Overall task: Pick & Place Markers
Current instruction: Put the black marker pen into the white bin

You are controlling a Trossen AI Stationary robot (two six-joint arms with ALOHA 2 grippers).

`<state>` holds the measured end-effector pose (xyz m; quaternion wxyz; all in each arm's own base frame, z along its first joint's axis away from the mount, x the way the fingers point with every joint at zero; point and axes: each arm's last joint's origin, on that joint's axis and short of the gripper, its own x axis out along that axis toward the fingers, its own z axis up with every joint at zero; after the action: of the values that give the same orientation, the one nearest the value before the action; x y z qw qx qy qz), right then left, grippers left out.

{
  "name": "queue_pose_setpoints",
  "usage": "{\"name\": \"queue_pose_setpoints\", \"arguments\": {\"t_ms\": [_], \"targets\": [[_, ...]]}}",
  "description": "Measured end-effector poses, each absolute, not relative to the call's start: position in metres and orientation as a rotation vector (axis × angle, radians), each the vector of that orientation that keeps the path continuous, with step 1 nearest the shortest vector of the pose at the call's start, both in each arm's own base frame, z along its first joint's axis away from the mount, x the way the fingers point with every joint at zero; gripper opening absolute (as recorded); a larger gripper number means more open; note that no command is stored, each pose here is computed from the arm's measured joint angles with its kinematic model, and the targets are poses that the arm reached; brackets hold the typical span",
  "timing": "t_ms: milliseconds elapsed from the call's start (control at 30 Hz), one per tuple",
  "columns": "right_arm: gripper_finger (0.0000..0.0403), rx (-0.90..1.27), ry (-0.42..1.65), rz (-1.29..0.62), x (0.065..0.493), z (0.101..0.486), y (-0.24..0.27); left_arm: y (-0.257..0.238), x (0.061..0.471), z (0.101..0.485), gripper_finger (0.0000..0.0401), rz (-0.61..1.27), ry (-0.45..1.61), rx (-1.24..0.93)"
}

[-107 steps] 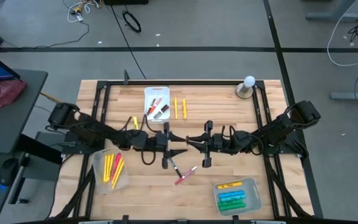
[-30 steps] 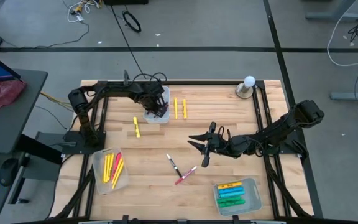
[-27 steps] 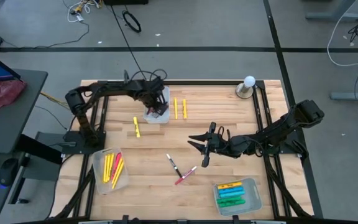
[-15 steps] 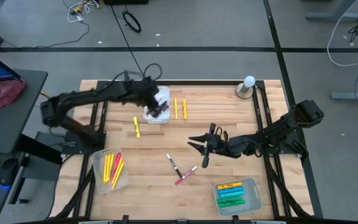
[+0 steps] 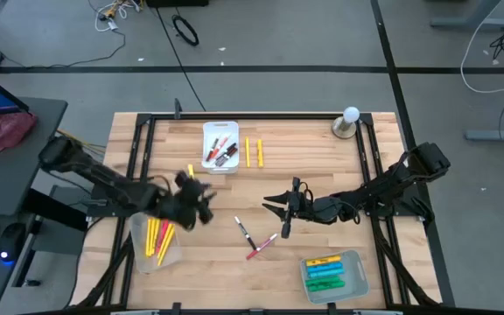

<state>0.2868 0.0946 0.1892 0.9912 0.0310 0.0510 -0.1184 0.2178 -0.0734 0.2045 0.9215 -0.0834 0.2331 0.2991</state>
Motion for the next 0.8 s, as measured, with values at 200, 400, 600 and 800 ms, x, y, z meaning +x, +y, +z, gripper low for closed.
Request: {"name": "queue_pose_setpoints", "arguments": {"t_ms": [200, 400, 600, 800], "targets": [[0.0089, 0.077, 0.122, -0.242, 0.289, 0.180, 0.096, -0.117, 0.219, 0.167, 0.0160, 0.433, 0.414, -0.138], [0.0089, 0.112, 0.118, -0.252, 0.291, 0.178, 0.093, -0.131, 0.239, 0.129, 0.0160, 0.234, 0.519, -0.024], [0.0089, 0.147, 0.106, -0.272, 0.293, 0.179, 0.088, -0.120, 0.264, 0.113, 0.0160, 0.066, 0.516, -0.051], [0.0089, 0.153, 0.105, -0.273, 0.293, 0.179, 0.088, -0.111, 0.277, 0.120, 0.0161, -0.044, 0.471, 0.005]]}}
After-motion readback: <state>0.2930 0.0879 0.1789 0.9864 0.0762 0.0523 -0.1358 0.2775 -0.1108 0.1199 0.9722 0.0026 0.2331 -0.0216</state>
